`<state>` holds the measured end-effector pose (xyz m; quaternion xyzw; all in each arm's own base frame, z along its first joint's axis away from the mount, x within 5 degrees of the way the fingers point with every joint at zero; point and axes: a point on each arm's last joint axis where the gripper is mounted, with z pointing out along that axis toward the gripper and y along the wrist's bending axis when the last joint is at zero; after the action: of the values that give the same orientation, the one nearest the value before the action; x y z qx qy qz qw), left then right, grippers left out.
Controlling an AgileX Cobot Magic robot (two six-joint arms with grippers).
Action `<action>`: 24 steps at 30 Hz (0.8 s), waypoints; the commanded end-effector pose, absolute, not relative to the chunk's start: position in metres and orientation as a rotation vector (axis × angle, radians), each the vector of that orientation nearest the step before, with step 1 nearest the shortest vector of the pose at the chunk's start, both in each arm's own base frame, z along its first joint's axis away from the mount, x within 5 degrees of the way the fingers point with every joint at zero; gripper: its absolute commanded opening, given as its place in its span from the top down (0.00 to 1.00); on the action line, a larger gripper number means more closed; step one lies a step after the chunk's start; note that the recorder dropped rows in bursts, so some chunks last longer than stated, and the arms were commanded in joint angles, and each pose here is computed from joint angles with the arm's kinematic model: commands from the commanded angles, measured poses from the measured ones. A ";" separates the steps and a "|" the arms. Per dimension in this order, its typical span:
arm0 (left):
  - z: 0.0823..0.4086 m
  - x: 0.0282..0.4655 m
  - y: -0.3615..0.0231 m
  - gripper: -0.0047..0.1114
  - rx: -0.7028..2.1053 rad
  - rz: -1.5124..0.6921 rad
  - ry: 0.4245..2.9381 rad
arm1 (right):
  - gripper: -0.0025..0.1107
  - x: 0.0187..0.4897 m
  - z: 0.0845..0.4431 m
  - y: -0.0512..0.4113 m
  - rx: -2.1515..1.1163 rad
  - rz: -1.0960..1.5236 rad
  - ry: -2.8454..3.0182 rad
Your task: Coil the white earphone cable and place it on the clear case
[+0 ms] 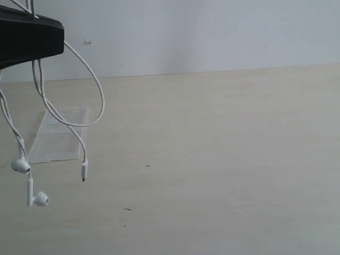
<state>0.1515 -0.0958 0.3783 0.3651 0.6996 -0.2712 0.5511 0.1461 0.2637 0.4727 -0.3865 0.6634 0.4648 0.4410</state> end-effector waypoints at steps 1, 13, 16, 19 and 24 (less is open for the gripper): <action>0.377 0.148 -0.091 0.96 0.852 -0.575 1.692 | 0.98 0.148 0.474 0.254 -0.925 1.055 1.706; 0.382 0.141 -0.087 0.96 0.838 -0.545 1.672 | 0.98 0.156 0.457 0.245 -0.911 0.863 1.896; 0.382 0.139 -0.086 0.96 0.846 -0.524 1.671 | 0.98 0.159 0.453 0.242 -0.903 0.793 1.953; 0.382 0.138 -0.085 0.96 0.843 -0.524 1.670 | 0.98 0.159 0.450 0.240 -0.909 0.757 1.984; 0.382 0.139 -0.084 0.96 0.836 -0.511 1.683 | 0.98 0.158 0.447 0.237 -0.927 0.728 2.019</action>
<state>0.1391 -0.0866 0.3820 0.3622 0.7102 -0.2272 0.5593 0.1587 0.2427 0.4444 -0.3603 0.7925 0.3061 0.3853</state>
